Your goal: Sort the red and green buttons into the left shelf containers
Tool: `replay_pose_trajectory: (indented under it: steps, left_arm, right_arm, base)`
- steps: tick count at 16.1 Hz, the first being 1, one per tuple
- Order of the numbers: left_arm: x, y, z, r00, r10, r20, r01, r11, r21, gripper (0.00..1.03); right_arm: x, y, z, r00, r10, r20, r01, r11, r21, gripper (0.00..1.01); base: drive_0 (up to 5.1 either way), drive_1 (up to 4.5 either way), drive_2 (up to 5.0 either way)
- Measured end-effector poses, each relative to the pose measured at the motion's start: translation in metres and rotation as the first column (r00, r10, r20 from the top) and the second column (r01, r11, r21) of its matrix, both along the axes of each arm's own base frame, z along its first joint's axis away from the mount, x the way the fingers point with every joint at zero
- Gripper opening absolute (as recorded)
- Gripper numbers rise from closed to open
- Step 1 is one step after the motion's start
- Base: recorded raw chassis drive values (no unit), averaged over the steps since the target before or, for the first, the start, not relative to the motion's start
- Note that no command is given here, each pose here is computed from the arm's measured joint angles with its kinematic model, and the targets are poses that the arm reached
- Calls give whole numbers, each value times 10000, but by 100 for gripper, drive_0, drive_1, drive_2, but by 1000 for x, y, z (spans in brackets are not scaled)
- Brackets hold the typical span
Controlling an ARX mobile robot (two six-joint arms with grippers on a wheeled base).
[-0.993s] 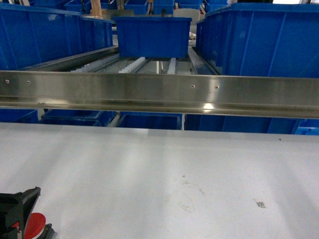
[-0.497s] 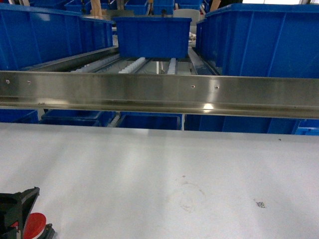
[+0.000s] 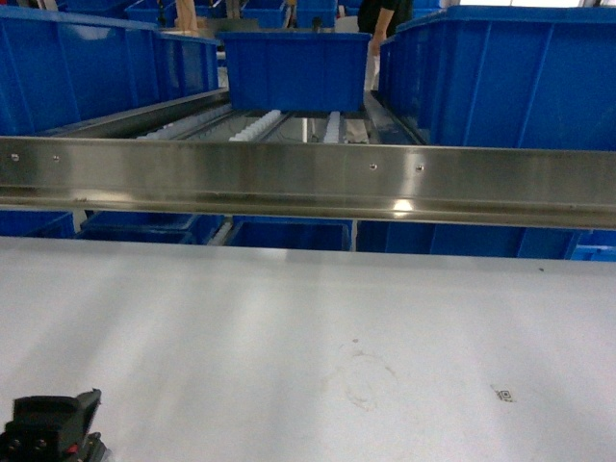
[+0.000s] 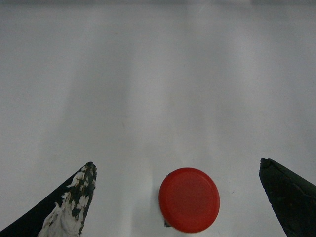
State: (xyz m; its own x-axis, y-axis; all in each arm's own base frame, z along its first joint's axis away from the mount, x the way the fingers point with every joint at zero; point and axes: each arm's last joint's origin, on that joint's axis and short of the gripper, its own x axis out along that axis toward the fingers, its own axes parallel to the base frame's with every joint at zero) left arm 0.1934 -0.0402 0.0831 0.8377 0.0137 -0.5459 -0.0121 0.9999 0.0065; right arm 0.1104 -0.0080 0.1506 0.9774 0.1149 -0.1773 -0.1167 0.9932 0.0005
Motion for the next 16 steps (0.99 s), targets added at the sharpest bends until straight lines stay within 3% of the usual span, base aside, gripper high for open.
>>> replay_pose_trajectory:
  steps: [2,4,8,10,13,16]
  left_arm:
    - [11,-7,-10,9996,-114,-257,112,9999,-101,98]
    - [21,-12,-20,9979,-78,-637,80,10000,35,98]
    - [23,-14,-33,9893,415,-1398,-415,9991,32,98]
    - [25,-10,-40,9893,601,-1328,-631,9978,-182,98]
    - [29,-11,-51,9925,335,-1180,-382,9985,-380,98]
    - [35,-14,-58,9974,169,-702,-190,9994,-287,98]
  right_arm:
    - [0,0,0,10000,0,0,0,10000,0,27]
    - [0,0,0,10000,0,0,0,10000,0,27]
    - [0,0,0,10000,0,0,0,10000,0,27]
    - [0,0,0,10000,0,0,0,10000,0,27]
    - [0,0,0,10000,0,0,0,10000,0,27]
    - [0,0,0,10000,-4,-4,4,10000,0,27]
  base:
    - [0,0,0]
    - [0,0,0]
    - [0,0,0]
    - [0,0,0]
    - [0,0,0]
    - [0,0,0]
